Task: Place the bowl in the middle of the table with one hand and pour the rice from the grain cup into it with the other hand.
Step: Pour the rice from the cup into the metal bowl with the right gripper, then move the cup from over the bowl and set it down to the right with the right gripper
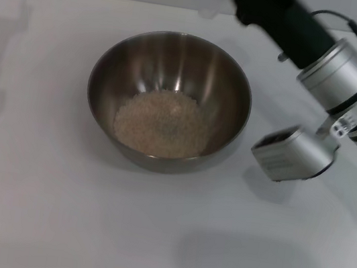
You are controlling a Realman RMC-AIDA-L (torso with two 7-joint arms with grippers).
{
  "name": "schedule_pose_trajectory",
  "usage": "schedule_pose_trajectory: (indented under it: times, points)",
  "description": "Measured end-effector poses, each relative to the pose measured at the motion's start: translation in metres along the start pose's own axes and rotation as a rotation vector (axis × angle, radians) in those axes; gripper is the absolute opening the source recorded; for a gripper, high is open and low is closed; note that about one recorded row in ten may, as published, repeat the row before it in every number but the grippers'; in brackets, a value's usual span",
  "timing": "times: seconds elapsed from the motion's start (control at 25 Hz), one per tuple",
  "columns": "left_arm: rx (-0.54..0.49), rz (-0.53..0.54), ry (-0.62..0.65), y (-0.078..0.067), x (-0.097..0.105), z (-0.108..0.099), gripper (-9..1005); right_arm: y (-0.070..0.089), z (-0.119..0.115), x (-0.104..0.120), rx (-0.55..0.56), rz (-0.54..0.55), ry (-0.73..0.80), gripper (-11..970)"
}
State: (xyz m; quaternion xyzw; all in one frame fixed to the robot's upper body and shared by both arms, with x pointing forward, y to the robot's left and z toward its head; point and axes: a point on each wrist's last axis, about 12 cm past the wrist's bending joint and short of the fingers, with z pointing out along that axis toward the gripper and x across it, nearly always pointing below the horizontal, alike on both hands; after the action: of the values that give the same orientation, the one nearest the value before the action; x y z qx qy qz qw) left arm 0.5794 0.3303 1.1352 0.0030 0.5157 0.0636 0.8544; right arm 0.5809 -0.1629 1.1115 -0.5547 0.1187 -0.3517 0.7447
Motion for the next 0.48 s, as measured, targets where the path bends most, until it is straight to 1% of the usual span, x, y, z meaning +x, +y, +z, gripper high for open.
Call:
schedule_pose_trajectory:
  times: [0.08, 0.2, 0.36, 0.44, 0.48]
  points:
    - [-0.001, 0.001, 0.004, 0.000, 0.001, -0.001, 657, -0.004, -0.004, -0.001, 0.067, 0.201, 0.092, 28]
    - [0.001, 0.002, 0.004, 0.000, 0.001, -0.002, 658, -0.005, -0.012, 0.001, 0.151, 0.443, 0.227, 28]
    - [0.002, 0.003, 0.009, 0.000, 0.002, -0.004, 659, -0.005, -0.030, 0.011, 0.292, 0.791, 0.407, 29]
    - [0.001, 0.004, 0.012, 0.001, 0.003, -0.005, 660, -0.002, -0.043, 0.020, 0.371, 0.982, 0.490, 29]
    - [0.001, 0.004, 0.014, 0.001, 0.003, -0.006, 660, 0.000, -0.048, 0.022, 0.393, 1.047, 0.514, 28]
